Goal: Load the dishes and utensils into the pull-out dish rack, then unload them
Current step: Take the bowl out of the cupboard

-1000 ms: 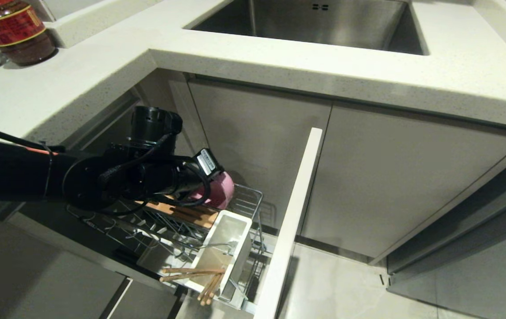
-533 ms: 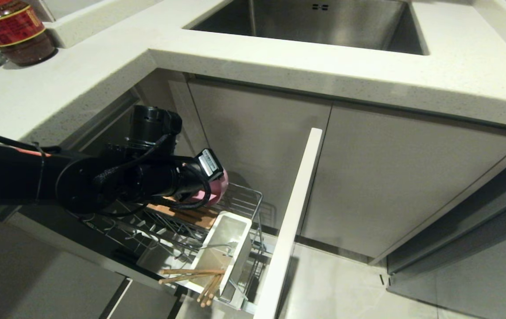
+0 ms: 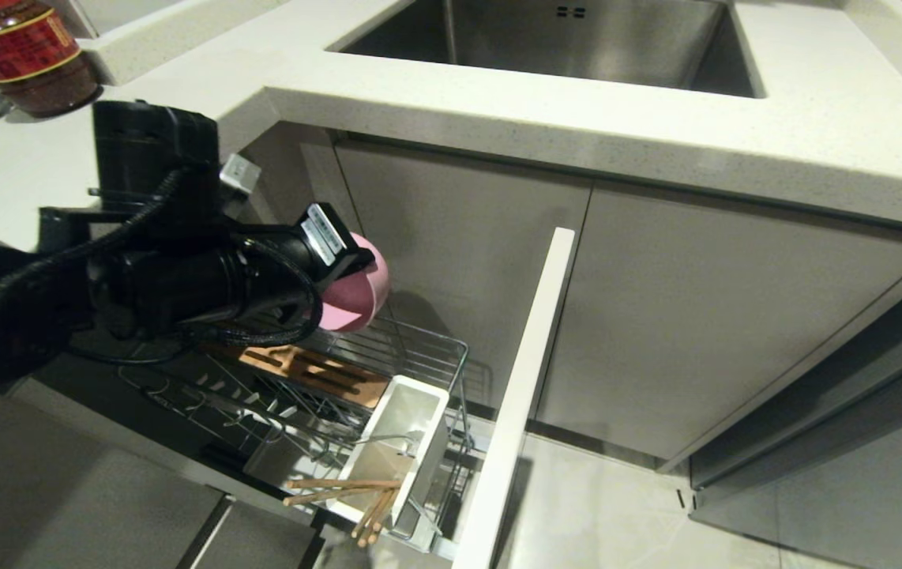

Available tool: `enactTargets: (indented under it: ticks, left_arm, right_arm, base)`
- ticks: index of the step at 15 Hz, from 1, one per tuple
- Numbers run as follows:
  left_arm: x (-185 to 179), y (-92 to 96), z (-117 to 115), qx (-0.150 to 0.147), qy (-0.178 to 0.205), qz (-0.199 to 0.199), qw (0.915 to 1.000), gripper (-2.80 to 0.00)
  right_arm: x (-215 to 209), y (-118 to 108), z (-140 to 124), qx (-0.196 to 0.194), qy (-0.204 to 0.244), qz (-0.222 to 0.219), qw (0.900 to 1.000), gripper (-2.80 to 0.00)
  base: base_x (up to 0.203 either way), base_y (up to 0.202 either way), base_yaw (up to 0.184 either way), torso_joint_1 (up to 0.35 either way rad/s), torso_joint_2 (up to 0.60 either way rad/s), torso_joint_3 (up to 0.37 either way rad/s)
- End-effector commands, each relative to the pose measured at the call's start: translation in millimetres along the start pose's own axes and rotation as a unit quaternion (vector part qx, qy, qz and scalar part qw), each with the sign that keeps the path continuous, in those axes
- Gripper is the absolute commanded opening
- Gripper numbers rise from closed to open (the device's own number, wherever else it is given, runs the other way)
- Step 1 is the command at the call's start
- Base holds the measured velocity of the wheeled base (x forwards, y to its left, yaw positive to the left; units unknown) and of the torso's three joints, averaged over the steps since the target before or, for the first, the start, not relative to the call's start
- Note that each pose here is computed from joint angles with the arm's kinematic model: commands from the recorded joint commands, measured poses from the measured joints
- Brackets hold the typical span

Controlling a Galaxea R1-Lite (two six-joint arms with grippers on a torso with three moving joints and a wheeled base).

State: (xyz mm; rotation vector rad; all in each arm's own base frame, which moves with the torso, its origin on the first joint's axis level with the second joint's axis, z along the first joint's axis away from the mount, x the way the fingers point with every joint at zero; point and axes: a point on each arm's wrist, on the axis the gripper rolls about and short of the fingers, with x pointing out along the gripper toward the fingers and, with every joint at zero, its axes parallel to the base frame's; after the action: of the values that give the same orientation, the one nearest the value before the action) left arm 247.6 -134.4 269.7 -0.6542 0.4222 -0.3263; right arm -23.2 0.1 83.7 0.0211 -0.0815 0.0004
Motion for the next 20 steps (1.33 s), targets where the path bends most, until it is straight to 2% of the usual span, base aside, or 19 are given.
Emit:
enactTargets:
  ticks: [1,5,7,9,10,11,12,14,15,17,19,20]
  left_arm:
    - [-56.5,-19.5,18.0,-0.003,-0.043,-0.053,0.9977,-2.8]
    - [-141.1,-37.8,36.6,-0.004,-0.083,-0.12,0.9893,-2.8]
    - [-185.0,-41.2,46.0,-0.003,-0.117,-0.153,0.9812,-2.8]
    - [-225.4,-43.3,55.7,0.008,-0.164,-0.184,0.9692,-2.8]
    - [-244.2,-43.2,61.6,0.011,-0.195,-0.187,0.9628,-2.8]
    - [-254.7,-42.3,65.1,0.015,-0.215,-0.177,0.9603,-2.8]
    - [-265.0,-41.0,67.9,0.025,-0.237,-0.158,0.9581,-2.8]
    - [-277.7,-38.7,72.3,0.067,-0.288,-0.098,0.9503,-2.8]
    - [-280.3,-37.6,74.3,0.085,-0.312,-0.063,0.9443,-2.8]
    - [-284.0,-36.0,80.0,0.113,-0.359,0.013,0.9264,-2.8]
    - [-284.4,-33.6,86.8,0.135,-0.381,0.098,0.9096,-2.8]
    - [-282.1,-29.9,88.9,0.145,-0.363,0.154,0.9077,-2.8]
  right_arm:
    - [1.4,-0.2,-7.3,0.0,0.012,0.0,1.0,-2.8]
    - [1.4,-0.2,-7.3,0.0,0.012,0.0,1.0,-2.8]
    - [1.4,-0.2,-7.3,0.0,0.012,0.0,1.0,-2.8]
    - [1.4,-0.2,-7.3,0.0,0.012,0.0,1.0,-2.8]
    - [1.4,-0.2,-7.3,0.0,0.012,0.0,1.0,-2.8]
    - [1.4,-0.2,-7.3,0.0,0.012,0.0,1.0,-2.8]
    - [1.4,-0.2,-7.3,0.0,0.012,0.0,1.0,-2.8]
    - [1.4,-0.2,-7.3,0.0,0.012,0.0,1.0,-2.8]
    - [1.4,-0.2,-7.3,0.0,0.012,0.0,1.0,-2.8]
    - [1.4,-0.2,-7.3,0.0,0.012,0.0,1.0,-2.8]
    - [1.4,-0.2,-7.3,0.0,0.012,0.0,1.0,-2.8]
    - [1.4,-0.2,-7.3,0.0,0.012,0.0,1.0,-2.8]
  base:
    - [0.0,0.0,0.0,0.0,0.0,0.0]
    - [0.0,0.0,0.0,0.0,0.0,0.0]
    - [0.0,0.0,0.0,0.0,0.0,0.0]
    - [0.0,0.0,0.0,0.0,0.0,0.0]
    - [0.0,0.0,0.0,0.0,0.0,0.0]
    - [0.0,0.0,0.0,0.0,0.0,0.0]
    - [0.0,0.0,0.0,0.0,0.0,0.0]
    - [0.0,0.0,0.0,0.0,0.0,0.0]
    - [0.0,0.0,0.0,0.0,0.0,0.0]
    - [0.0,0.0,0.0,0.0,0.0,0.0]
    - [0.0,0.0,0.0,0.0,0.0,0.0]
    - [0.0,0.0,0.0,0.0,0.0,0.0]
